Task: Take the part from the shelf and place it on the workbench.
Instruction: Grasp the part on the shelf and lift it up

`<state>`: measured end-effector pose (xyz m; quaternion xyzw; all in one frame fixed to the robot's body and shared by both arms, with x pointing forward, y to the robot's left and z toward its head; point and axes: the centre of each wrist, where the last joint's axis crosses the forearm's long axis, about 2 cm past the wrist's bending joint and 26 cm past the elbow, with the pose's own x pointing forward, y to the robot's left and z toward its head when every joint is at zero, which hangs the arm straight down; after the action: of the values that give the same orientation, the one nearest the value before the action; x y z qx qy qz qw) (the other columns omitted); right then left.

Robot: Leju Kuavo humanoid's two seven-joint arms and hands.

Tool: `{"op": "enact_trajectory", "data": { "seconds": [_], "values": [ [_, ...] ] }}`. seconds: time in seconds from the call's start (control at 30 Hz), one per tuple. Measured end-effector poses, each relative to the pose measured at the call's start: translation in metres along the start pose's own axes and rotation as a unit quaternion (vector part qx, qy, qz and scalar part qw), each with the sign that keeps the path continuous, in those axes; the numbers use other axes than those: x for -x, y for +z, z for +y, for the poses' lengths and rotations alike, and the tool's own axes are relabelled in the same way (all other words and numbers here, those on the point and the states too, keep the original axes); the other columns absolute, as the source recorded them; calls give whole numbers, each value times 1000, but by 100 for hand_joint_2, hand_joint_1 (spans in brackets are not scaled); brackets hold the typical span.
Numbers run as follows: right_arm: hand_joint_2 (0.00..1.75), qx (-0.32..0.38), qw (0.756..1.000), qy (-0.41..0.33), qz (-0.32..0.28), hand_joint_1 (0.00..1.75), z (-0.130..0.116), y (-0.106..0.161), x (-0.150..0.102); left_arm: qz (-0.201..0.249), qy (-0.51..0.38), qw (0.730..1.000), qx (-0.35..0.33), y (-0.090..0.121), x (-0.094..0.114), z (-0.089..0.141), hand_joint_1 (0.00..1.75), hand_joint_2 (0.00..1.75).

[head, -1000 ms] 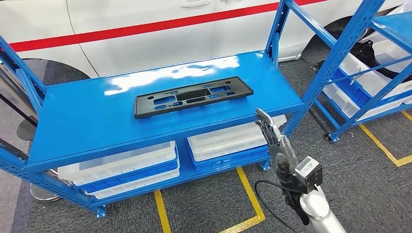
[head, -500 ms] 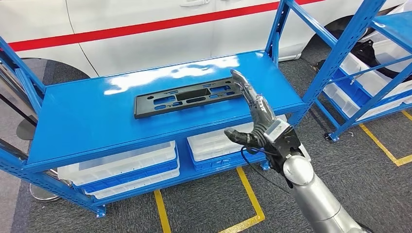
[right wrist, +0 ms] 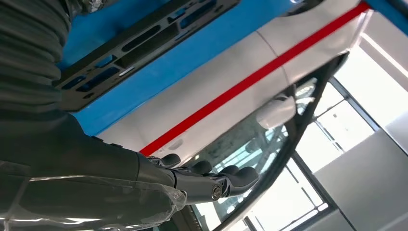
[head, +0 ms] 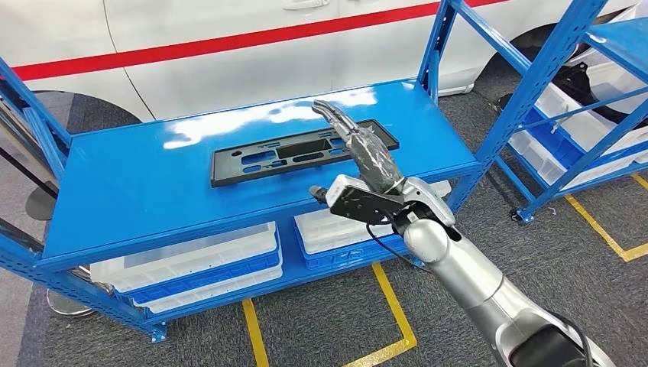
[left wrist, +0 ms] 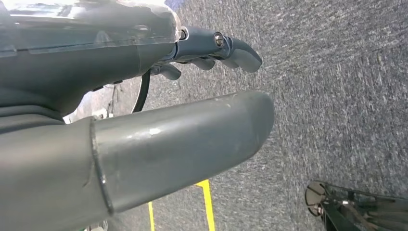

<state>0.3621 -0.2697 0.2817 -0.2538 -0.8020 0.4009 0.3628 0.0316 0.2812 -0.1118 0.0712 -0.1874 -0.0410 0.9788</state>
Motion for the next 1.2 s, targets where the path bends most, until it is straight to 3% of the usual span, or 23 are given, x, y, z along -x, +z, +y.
{"op": "enact_trajectory", "data": {
  "seconds": [0.37, 1.2],
  "values": [
    [175, -70, 991, 110, 42, 0, 28, -26, 11, 1, -19, 1000, 16, 1, -3, -7, 0, 0],
    [175, -188, 964, 166, 87, 0, 84, -70, 17, -8, -46, 999, 28, 0, -6, -3, 0, 0]
  ]
}}
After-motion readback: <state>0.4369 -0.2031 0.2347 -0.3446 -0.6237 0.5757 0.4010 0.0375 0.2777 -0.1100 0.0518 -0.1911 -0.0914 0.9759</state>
